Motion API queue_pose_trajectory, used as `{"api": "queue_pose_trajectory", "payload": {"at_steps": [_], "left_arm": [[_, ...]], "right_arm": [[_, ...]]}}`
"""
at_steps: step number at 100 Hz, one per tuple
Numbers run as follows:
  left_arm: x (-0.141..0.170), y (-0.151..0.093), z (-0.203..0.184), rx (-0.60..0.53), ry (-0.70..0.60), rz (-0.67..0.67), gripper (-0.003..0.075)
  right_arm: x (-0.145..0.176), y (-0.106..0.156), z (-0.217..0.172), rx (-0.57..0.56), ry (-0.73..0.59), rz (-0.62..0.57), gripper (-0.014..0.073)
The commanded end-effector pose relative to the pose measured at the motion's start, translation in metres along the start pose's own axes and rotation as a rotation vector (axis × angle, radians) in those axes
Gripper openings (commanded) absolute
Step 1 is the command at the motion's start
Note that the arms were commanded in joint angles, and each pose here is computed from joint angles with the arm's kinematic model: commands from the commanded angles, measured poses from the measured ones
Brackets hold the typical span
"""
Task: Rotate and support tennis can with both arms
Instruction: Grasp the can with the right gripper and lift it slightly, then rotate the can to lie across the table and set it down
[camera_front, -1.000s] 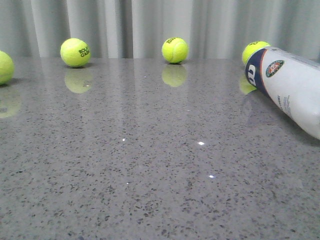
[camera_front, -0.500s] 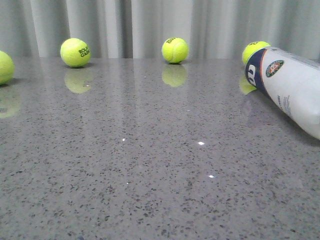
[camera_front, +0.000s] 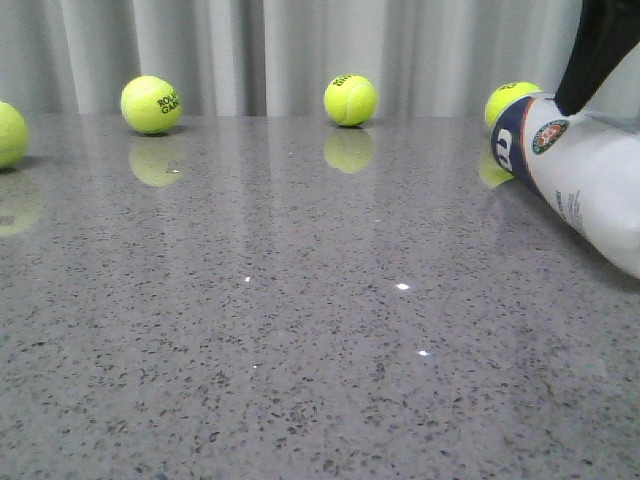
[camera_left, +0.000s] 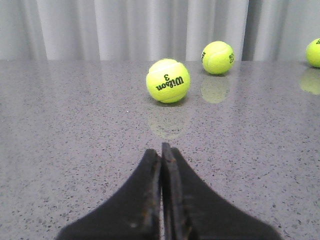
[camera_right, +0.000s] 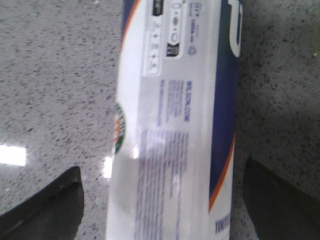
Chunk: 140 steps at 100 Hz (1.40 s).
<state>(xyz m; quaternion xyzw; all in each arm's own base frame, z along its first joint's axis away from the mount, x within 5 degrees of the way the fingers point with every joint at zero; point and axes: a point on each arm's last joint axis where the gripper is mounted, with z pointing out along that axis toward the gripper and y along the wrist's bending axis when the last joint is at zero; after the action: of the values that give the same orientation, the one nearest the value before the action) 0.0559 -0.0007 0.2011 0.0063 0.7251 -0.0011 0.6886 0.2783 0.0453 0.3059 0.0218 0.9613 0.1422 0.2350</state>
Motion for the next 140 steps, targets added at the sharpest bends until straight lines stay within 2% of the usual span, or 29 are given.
{"api": "queue_pose_trajectory", "payload": {"at_steps": [1, 31, 38, 47, 52, 62, 73, 85, 97, 116, 130, 140], "left_arm": [[0.006, 0.000, -0.001, -0.001, -0.074, -0.009, -0.0021], [0.006, 0.000, -0.001, -0.001, -0.074, -0.009, -0.0021], [0.006, 0.000, -0.001, -0.001, -0.074, -0.009, -0.0021], [0.006, 0.000, -0.001, -0.001, -0.074, -0.009, -0.0021], [0.006, 0.000, -0.001, -0.001, -0.074, -0.009, -0.0021], [0.006, 0.000, -0.001, -0.001, -0.074, -0.009, -0.0021], [0.006, 0.000, -0.001, -0.001, -0.074, -0.009, -0.0021], [0.006, 0.000, -0.001, -0.001, -0.074, -0.009, -0.0021], [0.006, 0.000, -0.001, -0.001, -0.074, -0.009, -0.0021], [0.006, 0.000, -0.001, -0.001, -0.074, -0.009, -0.0021], [0.006, 0.000, -0.001, -0.001, -0.074, -0.009, -0.0021], [0.006, 0.000, -0.001, -0.001, -0.074, -0.009, -0.0021]], "right_arm": [[-0.012, 0.004, -0.003, -0.021, -0.067, 0.009, 0.0636], [-0.015, -0.001, 0.021, -0.010, -0.013, 0.028, 0.0614], [-0.015, -0.001, 0.021, -0.010, -0.013, 0.028, 0.0517], [-0.015, -0.001, 0.021, -0.010, -0.013, 0.027, 0.0323], [-0.015, 0.001, 0.020, -0.013, -0.016, 0.023, 0.0255], [-0.019, 0.009, 0.014, -0.025, -0.023, -0.002, 0.0242], [-0.025, 0.027, 0.002, -0.031, -0.026, -0.094, 0.0242], [-0.029, 0.052, -0.008, -0.058, -0.027, -0.296, 0.0242], [-0.028, 0.079, -0.008, -0.101, -0.015, -0.574, 0.0242], [-0.020, 0.117, 0.003, -0.168, -0.019, -1.115, 0.0242], [-0.014, 0.134, 0.017, -0.200, -0.041, -1.488, 0.0242], [-0.011, 0.138, 0.029, -0.218, -0.024, -1.613, 0.0242]]}}
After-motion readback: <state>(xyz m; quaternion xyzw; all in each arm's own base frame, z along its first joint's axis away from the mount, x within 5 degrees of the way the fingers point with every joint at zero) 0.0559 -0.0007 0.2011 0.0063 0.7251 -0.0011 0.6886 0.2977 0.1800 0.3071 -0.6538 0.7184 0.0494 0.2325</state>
